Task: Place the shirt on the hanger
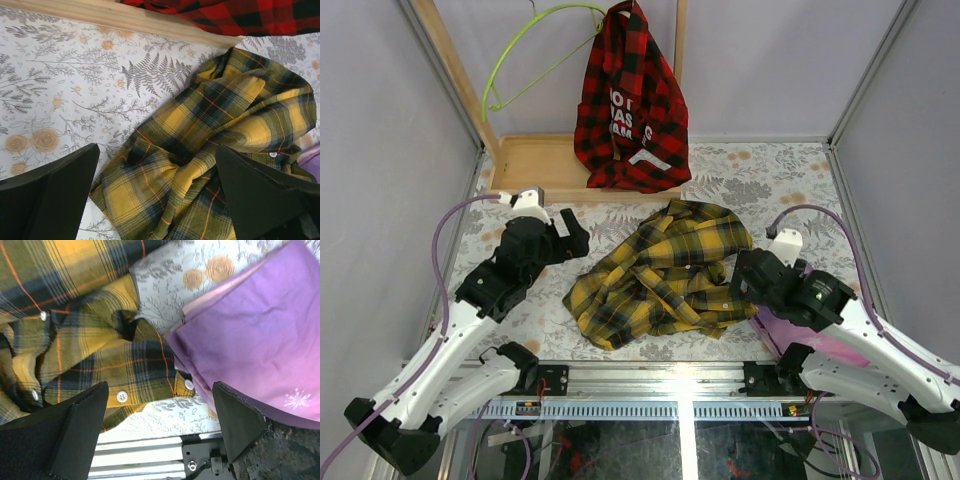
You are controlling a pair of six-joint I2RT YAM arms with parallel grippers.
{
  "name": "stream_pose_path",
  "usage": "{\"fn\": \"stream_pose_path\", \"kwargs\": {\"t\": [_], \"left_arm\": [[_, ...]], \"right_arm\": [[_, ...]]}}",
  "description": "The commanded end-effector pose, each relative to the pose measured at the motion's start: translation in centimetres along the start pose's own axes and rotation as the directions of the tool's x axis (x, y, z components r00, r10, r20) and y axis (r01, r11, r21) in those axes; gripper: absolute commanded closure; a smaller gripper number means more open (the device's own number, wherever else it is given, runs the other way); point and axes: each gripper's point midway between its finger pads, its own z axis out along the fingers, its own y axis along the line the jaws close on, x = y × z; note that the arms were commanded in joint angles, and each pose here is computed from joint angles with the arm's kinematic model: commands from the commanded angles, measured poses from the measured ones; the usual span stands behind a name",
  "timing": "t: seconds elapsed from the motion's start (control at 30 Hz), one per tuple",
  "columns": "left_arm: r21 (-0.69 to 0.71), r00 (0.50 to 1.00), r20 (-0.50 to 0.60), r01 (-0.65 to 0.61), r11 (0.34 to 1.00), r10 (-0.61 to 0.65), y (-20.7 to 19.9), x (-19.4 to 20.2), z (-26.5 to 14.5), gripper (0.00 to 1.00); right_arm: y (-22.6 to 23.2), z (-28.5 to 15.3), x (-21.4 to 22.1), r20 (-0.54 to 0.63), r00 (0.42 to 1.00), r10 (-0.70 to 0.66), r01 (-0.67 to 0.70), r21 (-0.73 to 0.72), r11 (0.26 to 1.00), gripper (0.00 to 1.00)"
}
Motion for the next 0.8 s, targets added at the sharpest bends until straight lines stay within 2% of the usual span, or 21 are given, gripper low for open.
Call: {"fn": "stream_pose_path", "kwargs": {"t": [0.0, 0.1, 0.3, 0.37, 0.57, 0.63, 0.77], "left_arm": [[0.071, 1.000, -0.013, 0.020, 0.997, -0.019, -1.9, 0.0, 1.2, 0.00], [0.104, 0.997, -0.074, 0.009, 0.995, -0.001, -2.7, 1.4, 1.9, 0.01], [0.343, 0.961, -0.237, -0.053, 0.938, 0.141, -6.4, 6.4, 3.0, 0.03], [0.347, 0.934, -0.296, -0.091, 0.933, 0.201, -6.8, 8.4, 3.6, 0.05], [0.328, 0.882, -0.374, -0.163, 0.931, 0.287, -7.5, 12.3, 5.0, 0.07], [0.324, 0.864, -0.400, -0.178, 0.929, 0.305, -7.4, 13.5, 5.4, 0.13], [0.229, 0.848, -0.438, -0.217, 0.949, 0.300, -5.9, 14.8, 6.8, 0.33]], "right_arm": [[0.2, 0.8, 2.7, -0.072, 0.992, 0.105, -0.107, -0.021, 0.994, 0.08], [0.5, 1.5, 3.9, -0.097, 0.990, 0.101, -0.106, -0.044, 0.993, 0.08], [-0.3, 2.2, 5.2, -0.123, 0.991, 0.049, -0.051, -0.012, 0.999, 0.08], [-0.4, 2.2, 5.3, -0.127, 0.991, 0.036, -0.037, -0.007, 0.999, 0.08], [-0.7, 2.0, 5.2, -0.131, 0.991, 0.031, -0.031, -0.002, 1.000, 0.09], [-0.9, 1.9, 5.4, -0.134, 0.990, 0.036, -0.036, 0.002, 0.999, 0.09], [-1.1, 1.9, 5.5, -0.126, 0.991, 0.040, -0.042, -0.008, 0.999, 0.09]]}}
